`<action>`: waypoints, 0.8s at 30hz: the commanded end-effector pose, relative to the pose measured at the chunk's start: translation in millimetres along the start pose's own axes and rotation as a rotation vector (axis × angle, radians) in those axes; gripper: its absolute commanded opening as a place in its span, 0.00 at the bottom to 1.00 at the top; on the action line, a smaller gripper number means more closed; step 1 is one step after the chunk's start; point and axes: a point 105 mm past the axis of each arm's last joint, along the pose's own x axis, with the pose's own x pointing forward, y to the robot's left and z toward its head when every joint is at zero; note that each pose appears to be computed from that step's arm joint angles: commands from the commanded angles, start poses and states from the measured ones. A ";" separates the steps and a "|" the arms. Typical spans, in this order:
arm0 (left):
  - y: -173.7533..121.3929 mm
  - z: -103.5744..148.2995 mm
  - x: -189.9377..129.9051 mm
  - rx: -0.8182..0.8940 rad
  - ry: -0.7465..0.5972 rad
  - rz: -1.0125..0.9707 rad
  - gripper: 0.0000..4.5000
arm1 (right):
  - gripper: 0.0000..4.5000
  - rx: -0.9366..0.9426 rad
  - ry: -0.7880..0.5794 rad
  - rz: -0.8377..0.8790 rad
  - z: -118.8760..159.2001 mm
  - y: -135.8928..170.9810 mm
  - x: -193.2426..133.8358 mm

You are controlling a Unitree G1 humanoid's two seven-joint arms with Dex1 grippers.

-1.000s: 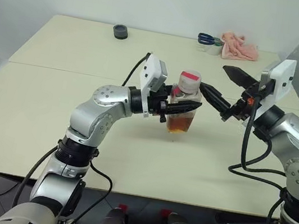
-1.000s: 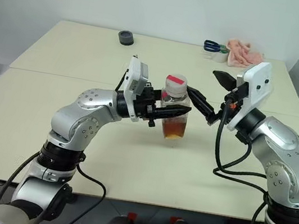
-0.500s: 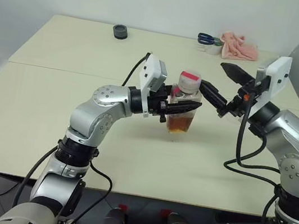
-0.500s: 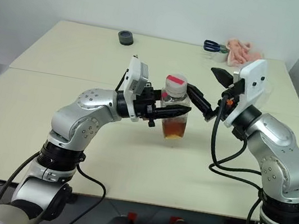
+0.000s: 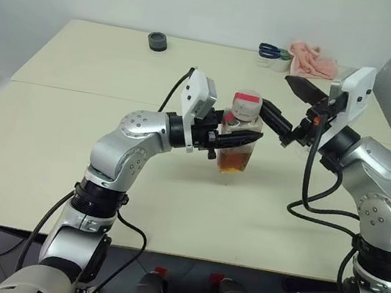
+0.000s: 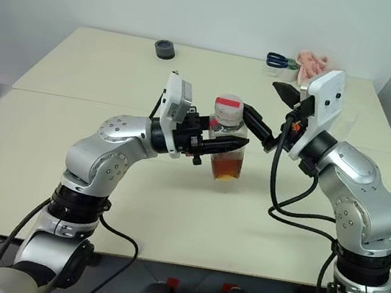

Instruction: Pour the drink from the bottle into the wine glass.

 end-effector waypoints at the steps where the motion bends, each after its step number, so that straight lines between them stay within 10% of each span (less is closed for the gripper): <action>1: -8.9 17.4 4.2 0.063 -0.046 -0.036 0.44 | 1.00 -0.035 -0.029 0.049 7.6 8.4 -0.4; 17: -9.7 17.7 4.1 0.066 -0.047 -0.040 0.44 | 1.00 -0.062 0.111 -0.050 -14.1 -24.7 -38.3; 24: -8.3 16.7 3.1 0.064 -0.046 -0.035 0.44 | 1.00 0.151 0.073 0.212 9.4 7.7 -51.3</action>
